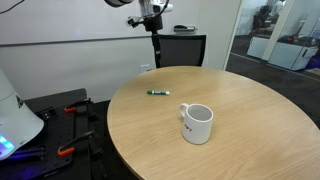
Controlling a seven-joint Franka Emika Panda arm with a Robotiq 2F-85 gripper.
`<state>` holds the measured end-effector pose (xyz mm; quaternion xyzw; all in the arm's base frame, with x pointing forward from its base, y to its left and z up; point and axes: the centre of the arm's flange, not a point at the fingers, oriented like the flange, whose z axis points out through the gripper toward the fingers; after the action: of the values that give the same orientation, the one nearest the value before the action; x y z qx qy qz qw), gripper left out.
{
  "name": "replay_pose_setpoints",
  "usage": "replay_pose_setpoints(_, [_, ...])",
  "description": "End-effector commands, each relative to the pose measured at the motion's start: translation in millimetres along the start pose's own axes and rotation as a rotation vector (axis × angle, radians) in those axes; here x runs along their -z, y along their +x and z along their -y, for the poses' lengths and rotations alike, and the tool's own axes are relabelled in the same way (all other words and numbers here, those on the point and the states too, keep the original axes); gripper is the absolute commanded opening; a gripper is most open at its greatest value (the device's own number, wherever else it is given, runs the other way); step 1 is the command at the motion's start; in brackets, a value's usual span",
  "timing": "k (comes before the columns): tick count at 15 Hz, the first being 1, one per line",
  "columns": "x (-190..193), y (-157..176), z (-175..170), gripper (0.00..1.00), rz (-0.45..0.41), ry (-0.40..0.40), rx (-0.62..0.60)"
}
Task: Place the green marker inside the white mug
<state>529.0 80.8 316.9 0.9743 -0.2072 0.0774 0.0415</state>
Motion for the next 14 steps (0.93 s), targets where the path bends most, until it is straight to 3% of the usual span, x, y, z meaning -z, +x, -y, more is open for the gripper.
replay_pose_setpoints(1, [0.1, 0.0, 0.1, 1.0, 0.0, 0.0, 0.0])
replay_pose_setpoints(10, [-34.3, -23.6, 6.9, 1.0, 0.057, 0.016, -0.043])
replay_pose_setpoints(14, [-55.2, -30.0, 6.4, 1.0, 0.073, -0.019, -0.102])
